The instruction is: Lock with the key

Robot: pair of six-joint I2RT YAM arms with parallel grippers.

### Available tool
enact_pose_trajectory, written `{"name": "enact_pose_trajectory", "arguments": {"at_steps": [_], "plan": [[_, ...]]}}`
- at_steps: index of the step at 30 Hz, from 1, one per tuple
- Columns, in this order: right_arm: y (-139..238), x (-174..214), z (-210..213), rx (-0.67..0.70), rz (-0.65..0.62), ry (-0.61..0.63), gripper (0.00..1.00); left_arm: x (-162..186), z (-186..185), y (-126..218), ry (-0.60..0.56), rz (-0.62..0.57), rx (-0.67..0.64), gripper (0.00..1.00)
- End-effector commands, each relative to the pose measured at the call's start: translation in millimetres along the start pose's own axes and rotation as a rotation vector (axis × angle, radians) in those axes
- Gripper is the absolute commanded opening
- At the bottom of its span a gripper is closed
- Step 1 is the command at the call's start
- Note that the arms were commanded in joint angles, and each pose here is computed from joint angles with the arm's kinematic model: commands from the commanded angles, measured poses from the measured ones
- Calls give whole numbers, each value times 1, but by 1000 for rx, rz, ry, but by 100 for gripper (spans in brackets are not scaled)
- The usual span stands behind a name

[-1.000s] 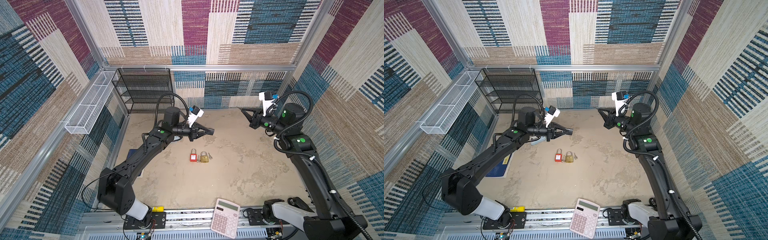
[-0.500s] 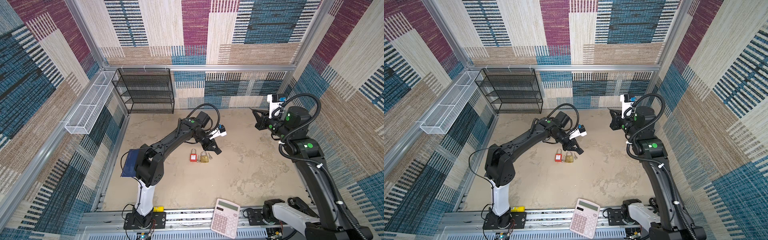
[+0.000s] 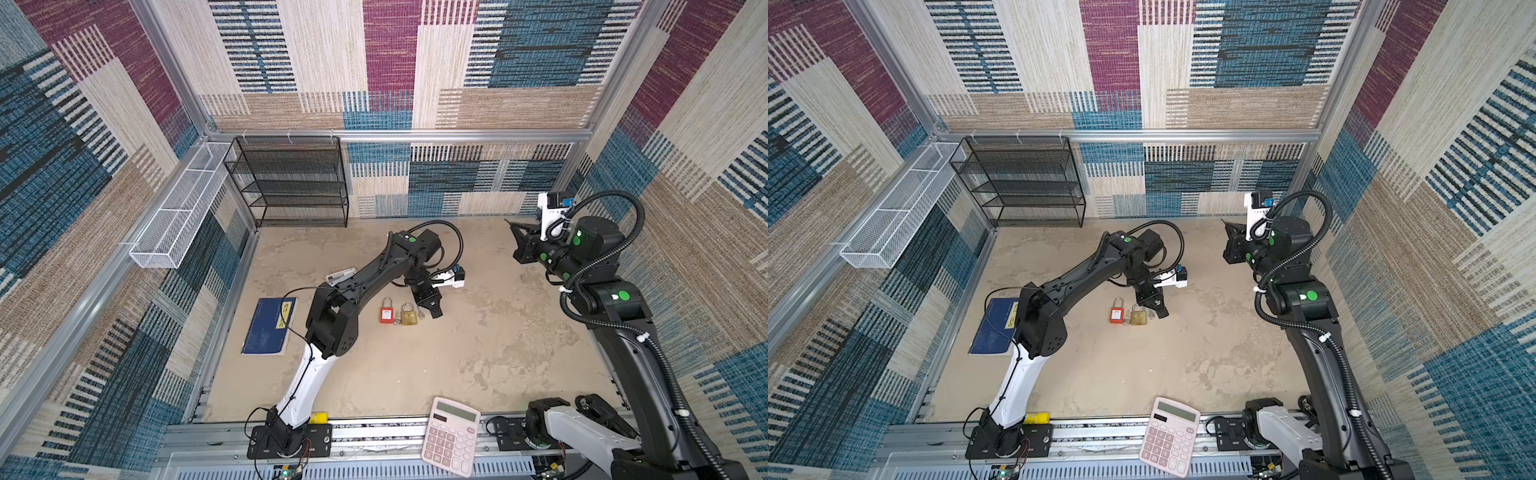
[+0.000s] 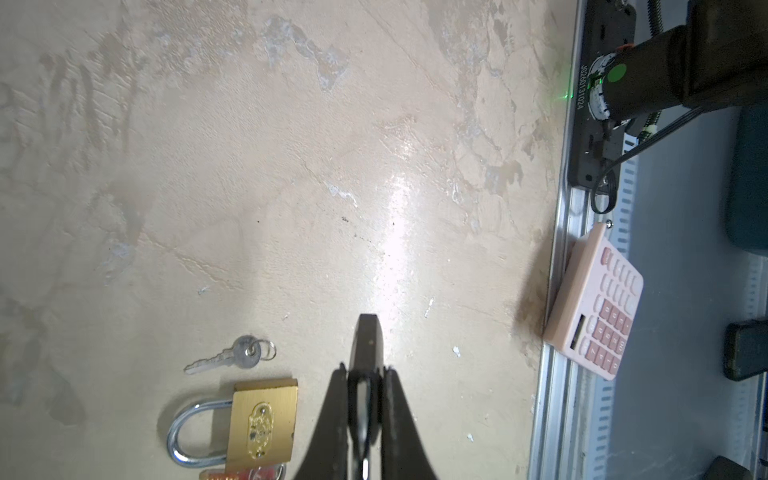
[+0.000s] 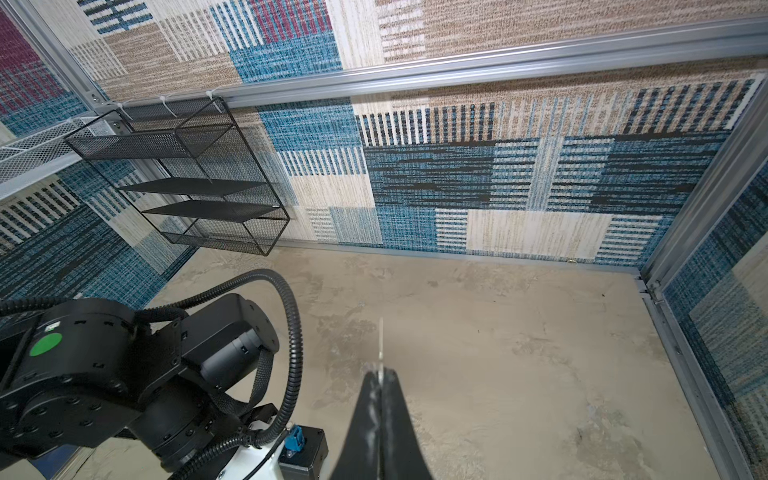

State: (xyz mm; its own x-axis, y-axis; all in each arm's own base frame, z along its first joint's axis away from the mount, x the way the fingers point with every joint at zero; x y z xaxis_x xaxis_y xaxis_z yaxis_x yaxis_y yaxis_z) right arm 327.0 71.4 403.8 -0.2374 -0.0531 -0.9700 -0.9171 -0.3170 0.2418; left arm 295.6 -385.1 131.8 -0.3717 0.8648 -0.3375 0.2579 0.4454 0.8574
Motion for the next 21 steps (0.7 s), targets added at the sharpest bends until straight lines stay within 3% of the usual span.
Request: {"name": "enact_pose_trajectory", "arguments": {"at_steps": [1,11,21], "plan": [[2,-3,0,2,-6,3,0,9,-1,-7,-32,58,14,0],[2,1,5,-24,-2,-13,0,13,19,-32,-69,176,-97,0],[-2,1,9,-54,-1,-27,0,15,25,-50,-68,206,-95,0]]}}
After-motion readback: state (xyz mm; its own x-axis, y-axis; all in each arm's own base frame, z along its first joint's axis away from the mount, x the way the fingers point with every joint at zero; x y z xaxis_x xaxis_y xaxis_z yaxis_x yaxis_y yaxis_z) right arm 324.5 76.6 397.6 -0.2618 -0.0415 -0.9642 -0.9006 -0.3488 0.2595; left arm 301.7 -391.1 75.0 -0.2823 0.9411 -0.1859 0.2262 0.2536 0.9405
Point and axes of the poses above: each gripper's point midway between its finger pads, its own y axis back along the fingers, its own z axis along the line the jaws close on, x = y × z, the point moved 1 cm from there along y, back along the fingers, and after that the axes turned 9 degrees about y, right-handed, at the moved point
